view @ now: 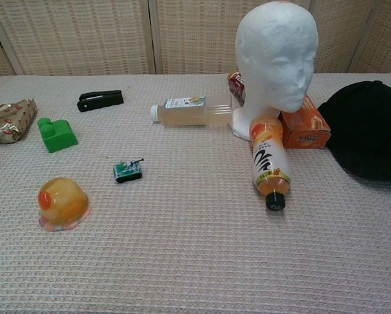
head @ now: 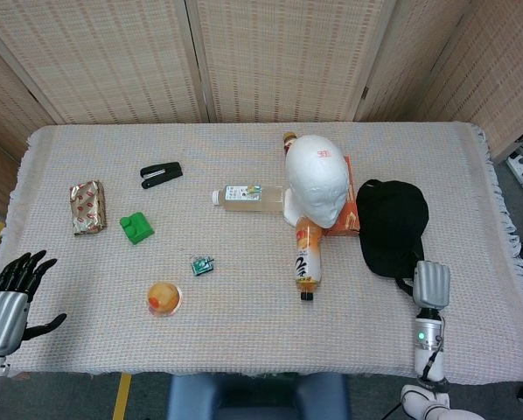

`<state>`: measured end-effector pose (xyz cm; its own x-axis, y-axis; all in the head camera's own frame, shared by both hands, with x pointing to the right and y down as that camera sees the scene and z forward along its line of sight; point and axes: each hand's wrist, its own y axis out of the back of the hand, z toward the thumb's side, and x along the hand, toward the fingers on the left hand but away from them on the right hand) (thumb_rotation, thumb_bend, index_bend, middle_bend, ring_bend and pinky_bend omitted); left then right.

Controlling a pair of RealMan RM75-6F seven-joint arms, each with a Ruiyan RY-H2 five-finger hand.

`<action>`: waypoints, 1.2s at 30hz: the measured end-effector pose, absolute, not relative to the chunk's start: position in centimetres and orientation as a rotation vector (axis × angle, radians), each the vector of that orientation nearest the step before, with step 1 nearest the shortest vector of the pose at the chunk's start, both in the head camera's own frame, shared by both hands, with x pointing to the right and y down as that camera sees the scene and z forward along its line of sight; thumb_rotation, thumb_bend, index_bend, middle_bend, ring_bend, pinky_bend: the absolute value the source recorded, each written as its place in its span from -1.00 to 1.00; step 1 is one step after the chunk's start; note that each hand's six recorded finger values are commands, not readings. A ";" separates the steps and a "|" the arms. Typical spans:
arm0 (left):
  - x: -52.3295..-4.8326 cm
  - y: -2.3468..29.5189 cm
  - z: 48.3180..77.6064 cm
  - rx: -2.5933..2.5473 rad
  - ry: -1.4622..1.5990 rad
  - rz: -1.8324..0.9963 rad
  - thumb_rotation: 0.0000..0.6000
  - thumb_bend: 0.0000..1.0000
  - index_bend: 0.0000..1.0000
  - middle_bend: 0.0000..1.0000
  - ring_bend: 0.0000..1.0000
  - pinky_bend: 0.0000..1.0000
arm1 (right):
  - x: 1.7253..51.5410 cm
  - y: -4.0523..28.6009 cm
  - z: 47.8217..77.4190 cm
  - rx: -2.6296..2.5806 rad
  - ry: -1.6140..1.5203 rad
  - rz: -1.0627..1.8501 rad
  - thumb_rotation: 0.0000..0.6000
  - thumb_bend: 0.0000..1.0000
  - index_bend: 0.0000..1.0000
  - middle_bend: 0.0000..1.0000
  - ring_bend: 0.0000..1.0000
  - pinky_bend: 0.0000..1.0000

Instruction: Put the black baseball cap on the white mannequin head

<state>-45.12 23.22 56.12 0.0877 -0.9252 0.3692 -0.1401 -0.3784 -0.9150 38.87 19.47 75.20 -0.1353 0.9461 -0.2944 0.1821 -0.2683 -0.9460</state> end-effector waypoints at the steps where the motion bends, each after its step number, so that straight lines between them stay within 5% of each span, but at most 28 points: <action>1: -45.1 23.2 56.1 -1.637 1.073 -1.361 1.00 -0.72 -0.65 -0.79 -0.97 -0.72 | 38.9 19.3 75.0 -1.464 -1.310 1.457 1.00 -0.13 0.04 1.00 1.00 1.00; 16: -45.2 23.3 55.5 -1.628 1.086 -1.341 1.00 -0.71 -0.65 -0.79 -0.96 -0.72 | 39.9 15.7 71.2 -1.375 -1.484 1.277 1.00 0.00 0.36 1.00 1.00 1.00; 36: -45.3 23.3 55.6 -1.626 1.090 -1.341 1.00 -0.71 -0.65 -0.79 -0.96 -0.72 | 36.4 5.4 64.5 -1.232 -1.624 1.002 1.00 0.00 0.40 1.00 1.00 1.00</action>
<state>-45.30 23.28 55.57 0.0885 -0.9339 0.3465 -0.1479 -0.3563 -0.9226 36.40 5.41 64.55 -0.1611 0.9750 0.1528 0.3009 0.1959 -0.9333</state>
